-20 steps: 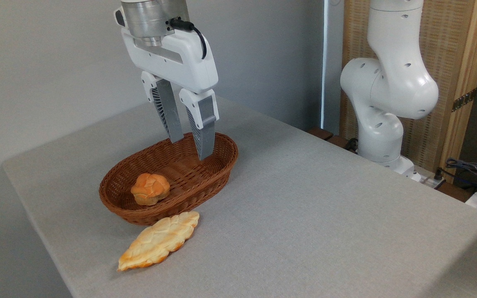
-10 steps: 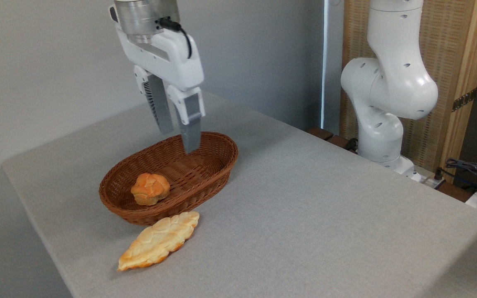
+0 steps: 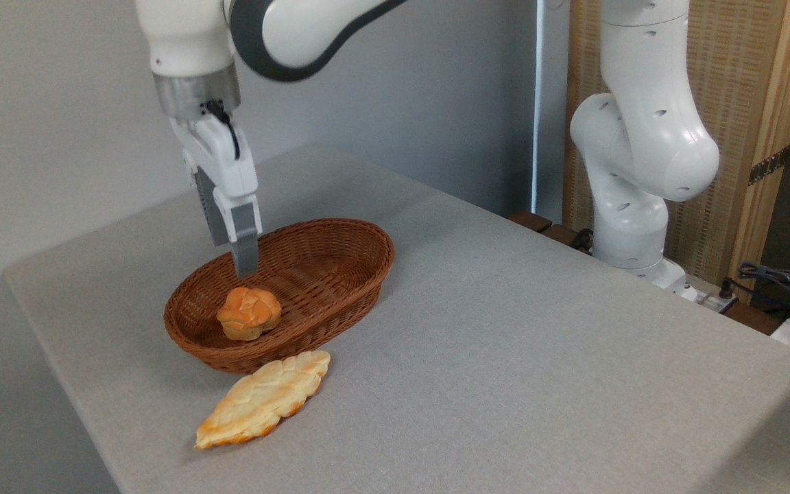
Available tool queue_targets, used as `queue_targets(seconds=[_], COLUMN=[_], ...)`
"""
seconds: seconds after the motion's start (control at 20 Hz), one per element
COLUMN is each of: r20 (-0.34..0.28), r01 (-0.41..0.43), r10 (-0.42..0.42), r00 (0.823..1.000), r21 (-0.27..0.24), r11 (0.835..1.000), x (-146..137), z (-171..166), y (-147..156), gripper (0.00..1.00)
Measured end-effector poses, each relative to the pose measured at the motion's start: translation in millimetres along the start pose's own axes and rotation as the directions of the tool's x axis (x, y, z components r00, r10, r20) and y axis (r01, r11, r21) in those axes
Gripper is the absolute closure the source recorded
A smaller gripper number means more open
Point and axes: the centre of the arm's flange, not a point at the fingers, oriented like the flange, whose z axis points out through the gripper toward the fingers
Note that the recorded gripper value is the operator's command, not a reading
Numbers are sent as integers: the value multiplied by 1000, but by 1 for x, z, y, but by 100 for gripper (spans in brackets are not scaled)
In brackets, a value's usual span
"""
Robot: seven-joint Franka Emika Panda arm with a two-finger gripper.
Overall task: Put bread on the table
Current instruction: 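Lower the open gripper into the basket over the round orange bun, then close the gripper on the round orange bun and lift it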
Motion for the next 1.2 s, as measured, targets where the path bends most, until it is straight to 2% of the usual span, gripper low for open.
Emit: queue_targets(seconds=[0.15,0.4,0.6,0.85,0.95,1.1,1.15,1.2], r20=[-3,13,14,16,20,33,38,40], r01=[-16,-14,-22,-22,-23,-35,-39,-40], r10=[16,14,22,22,23,34,37,39], r00=[1000,1000,1000,1000,1000,999,999,998], r21=[-2,-9,17,18,17,30,33,34], r11=[1000,1000,1000,1000,1000,999,999,999], x=[10,7,8,4,3,3,3,3], z=[24,36,56,80,83,85,86,86], y=[8,7,3,3,4,3,3,3], gripper=[0,0,0,0,11,38,45,47])
